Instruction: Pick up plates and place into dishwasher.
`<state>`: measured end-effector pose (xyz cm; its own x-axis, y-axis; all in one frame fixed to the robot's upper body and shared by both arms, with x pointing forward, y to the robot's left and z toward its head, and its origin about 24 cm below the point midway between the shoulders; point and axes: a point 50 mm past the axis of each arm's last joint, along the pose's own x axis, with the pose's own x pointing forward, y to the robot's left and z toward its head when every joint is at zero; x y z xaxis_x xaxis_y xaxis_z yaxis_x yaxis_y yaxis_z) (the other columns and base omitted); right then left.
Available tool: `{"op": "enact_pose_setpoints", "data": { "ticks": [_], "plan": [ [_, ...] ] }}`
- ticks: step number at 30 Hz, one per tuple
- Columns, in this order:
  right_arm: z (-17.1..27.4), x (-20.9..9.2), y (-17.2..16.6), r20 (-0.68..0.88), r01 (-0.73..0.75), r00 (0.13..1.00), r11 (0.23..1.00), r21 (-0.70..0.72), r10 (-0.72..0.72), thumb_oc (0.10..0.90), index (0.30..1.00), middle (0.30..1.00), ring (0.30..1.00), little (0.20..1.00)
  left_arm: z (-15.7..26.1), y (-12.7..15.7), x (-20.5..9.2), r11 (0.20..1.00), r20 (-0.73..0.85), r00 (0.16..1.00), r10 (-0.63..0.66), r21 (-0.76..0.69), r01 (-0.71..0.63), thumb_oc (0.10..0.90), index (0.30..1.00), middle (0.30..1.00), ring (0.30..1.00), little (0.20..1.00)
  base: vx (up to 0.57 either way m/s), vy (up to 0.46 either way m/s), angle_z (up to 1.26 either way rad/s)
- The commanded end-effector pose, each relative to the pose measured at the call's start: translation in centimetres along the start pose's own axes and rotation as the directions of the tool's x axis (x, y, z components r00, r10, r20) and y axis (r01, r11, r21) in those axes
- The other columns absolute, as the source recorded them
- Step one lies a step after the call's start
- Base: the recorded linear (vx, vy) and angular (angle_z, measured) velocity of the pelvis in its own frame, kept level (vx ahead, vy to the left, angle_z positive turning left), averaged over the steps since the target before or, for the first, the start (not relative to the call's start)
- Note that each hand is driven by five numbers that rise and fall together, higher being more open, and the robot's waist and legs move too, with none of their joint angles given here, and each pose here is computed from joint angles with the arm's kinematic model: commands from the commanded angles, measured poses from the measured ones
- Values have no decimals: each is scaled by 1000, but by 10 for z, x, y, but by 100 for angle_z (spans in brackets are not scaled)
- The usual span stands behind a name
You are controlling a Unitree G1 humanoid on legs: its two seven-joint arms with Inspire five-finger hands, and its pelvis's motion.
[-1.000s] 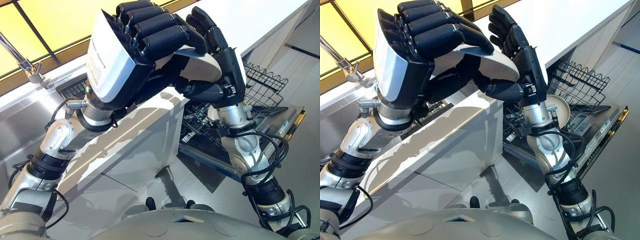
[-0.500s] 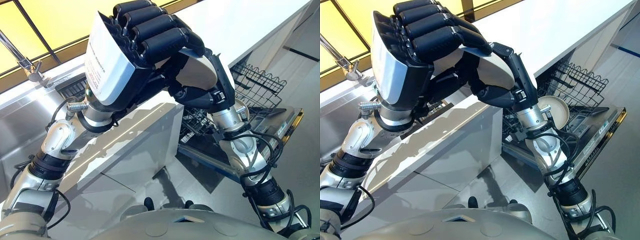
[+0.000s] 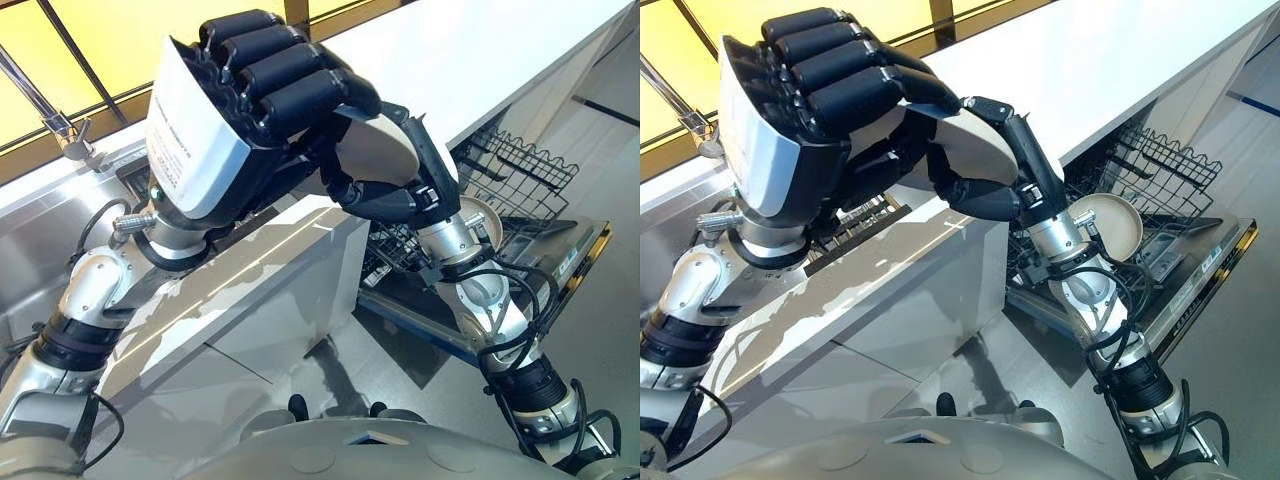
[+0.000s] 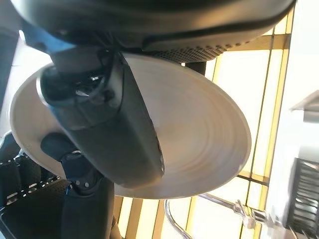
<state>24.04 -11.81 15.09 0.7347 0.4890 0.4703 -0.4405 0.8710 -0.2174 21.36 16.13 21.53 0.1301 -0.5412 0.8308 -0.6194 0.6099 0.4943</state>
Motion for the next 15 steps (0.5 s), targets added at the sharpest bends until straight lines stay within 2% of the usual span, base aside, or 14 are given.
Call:
{"op": "enact_pose_setpoints", "data": {
  "ticks": [1, 5, 15],
  "plan": [
    [-8, -14, -43, -39, 231, 972, 972, -41, -233, 100, 300, 300, 300, 200, -39, 60, 23, 961, -152, 949, 276, 68, -269, 800, 900, 900, 900, 900, 1, -1, 9],
    [-8, -11, -42, -36, 235, 971, 971, -47, -237, 100, 300, 300, 300, 200, -51, 57, 13, 978, -329, 926, 184, -30, -205, 800, 900, 900, 900, 900, -2, 0, 5],
    [-12, -13, -47, -26, 295, 954, 952, -82, -298, 100, 300, 300, 300, 200, -63, 54, 1, 982, -458, 884, 90, -106, -155, 800, 900, 900, 900, 900, 10, 3, 4]
  ]
}}
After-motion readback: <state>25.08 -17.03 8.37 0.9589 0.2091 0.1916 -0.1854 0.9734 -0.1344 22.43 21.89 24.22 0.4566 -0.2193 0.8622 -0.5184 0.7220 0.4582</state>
